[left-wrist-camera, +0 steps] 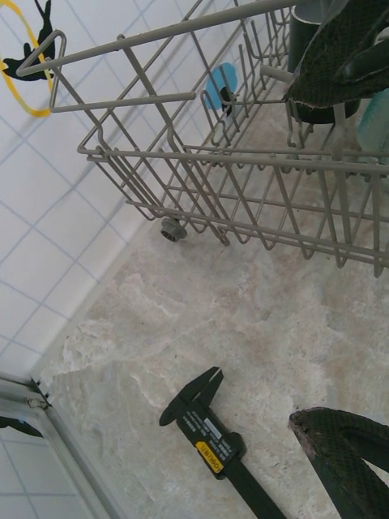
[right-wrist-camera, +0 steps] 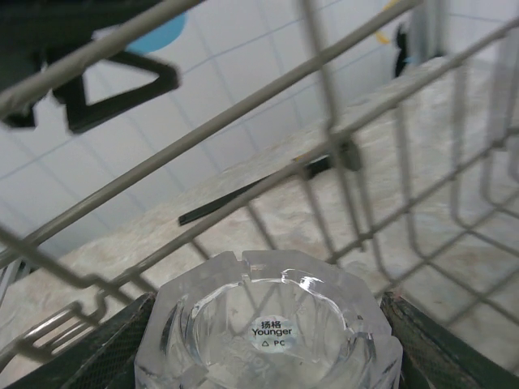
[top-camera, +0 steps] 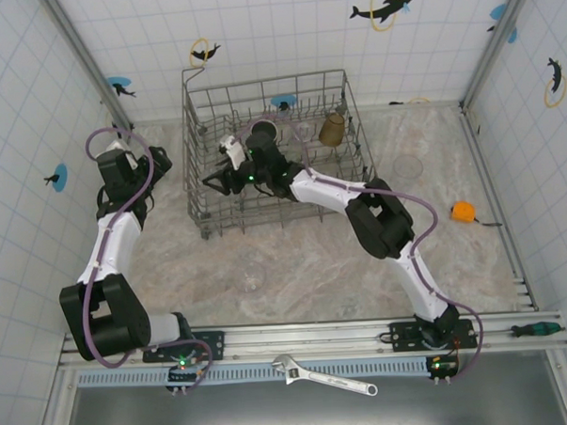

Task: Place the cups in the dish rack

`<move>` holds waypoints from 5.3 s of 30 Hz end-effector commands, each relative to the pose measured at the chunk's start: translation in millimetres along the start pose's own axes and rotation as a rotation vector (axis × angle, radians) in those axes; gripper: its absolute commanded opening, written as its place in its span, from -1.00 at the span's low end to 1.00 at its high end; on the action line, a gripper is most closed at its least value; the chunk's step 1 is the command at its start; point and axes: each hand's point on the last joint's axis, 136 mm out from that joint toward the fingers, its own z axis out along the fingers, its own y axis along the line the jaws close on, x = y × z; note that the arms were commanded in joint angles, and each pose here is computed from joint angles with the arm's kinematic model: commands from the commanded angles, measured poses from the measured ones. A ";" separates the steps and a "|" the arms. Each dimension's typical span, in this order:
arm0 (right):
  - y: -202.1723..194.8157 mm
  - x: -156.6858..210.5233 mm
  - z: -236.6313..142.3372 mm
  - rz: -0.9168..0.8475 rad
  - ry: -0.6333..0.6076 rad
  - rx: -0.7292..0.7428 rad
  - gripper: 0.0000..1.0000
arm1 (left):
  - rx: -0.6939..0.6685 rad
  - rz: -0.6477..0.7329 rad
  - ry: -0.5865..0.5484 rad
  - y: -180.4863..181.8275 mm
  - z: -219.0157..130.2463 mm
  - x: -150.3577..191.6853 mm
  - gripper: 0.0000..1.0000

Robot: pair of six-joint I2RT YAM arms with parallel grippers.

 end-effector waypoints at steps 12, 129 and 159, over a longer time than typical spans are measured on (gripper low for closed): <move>-46.9 -150.5 -158.2 0.184 -0.373 0.267 -0.55 | 0.220 0.096 -0.091 -78.4 -30.2 -26.9 0.95; 6.5 -129.6 -250.3 0.415 -0.462 -0.338 -0.23 | 0.874 0.027 0.219 -282.8 -64.3 84.2 -0.32; -24.0 -100.0 -215.2 0.391 -0.321 -0.060 -0.16 | 0.729 0.079 0.157 -252.9 -46.7 72.2 -0.07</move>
